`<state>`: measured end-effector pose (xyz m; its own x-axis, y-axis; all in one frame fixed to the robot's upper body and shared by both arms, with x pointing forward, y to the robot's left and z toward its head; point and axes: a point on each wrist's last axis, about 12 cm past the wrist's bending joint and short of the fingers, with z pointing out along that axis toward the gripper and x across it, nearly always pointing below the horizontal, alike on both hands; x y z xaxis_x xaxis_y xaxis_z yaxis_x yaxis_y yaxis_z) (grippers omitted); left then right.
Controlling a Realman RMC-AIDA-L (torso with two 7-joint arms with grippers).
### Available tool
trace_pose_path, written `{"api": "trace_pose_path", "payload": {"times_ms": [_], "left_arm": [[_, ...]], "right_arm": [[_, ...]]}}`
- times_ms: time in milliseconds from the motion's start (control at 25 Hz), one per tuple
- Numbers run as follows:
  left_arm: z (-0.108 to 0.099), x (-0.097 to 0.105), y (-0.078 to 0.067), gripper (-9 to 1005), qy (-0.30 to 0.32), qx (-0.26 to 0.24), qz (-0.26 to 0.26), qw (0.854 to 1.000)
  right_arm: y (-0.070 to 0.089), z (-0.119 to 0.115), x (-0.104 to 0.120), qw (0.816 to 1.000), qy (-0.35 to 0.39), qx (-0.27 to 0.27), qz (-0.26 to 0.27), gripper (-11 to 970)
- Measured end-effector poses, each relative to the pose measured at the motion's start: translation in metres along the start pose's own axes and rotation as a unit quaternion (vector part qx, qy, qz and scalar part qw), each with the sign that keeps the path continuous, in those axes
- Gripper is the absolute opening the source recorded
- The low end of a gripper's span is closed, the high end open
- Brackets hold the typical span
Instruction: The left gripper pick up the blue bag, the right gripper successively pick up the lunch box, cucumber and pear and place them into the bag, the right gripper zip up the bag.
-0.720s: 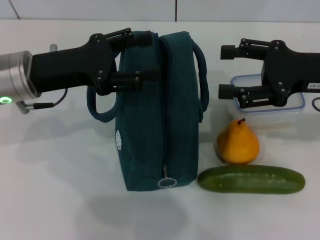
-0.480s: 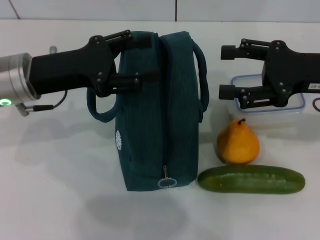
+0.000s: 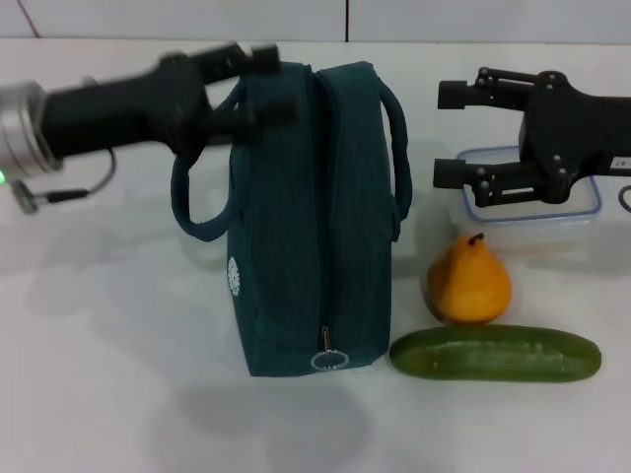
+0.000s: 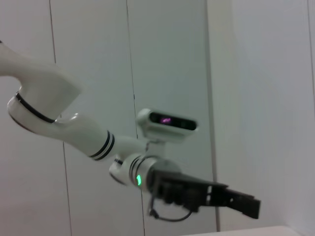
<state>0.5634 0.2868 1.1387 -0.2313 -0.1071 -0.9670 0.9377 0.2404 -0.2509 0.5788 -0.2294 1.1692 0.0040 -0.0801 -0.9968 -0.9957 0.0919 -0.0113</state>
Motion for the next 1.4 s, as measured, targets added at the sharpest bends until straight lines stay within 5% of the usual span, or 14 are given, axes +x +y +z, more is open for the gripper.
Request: {"api": "trace_pose_path", "payload": {"times_ms": [200, 680, 1400], "left_arm": [[-0.015, -0.023, 0.013, 857, 0.047, -0.033, -0.057, 0.997], [-0.016, -0.047, 0.010, 858, 0.063, -0.044, -0.073, 0.994], [-0.020, -0.017, -0.009, 857, 0.085, -0.098, -0.123, 0.984]], "right_arm": [[-0.002, 0.003, -0.004, 1.000, -0.001, -0.002, -0.007, 855], [-0.006, 0.012, -0.009, 1.000, -0.004, -0.003, -0.014, 854], [-0.010, 0.022, -0.009, 1.000, -0.005, 0.013, -0.016, 852]]}}
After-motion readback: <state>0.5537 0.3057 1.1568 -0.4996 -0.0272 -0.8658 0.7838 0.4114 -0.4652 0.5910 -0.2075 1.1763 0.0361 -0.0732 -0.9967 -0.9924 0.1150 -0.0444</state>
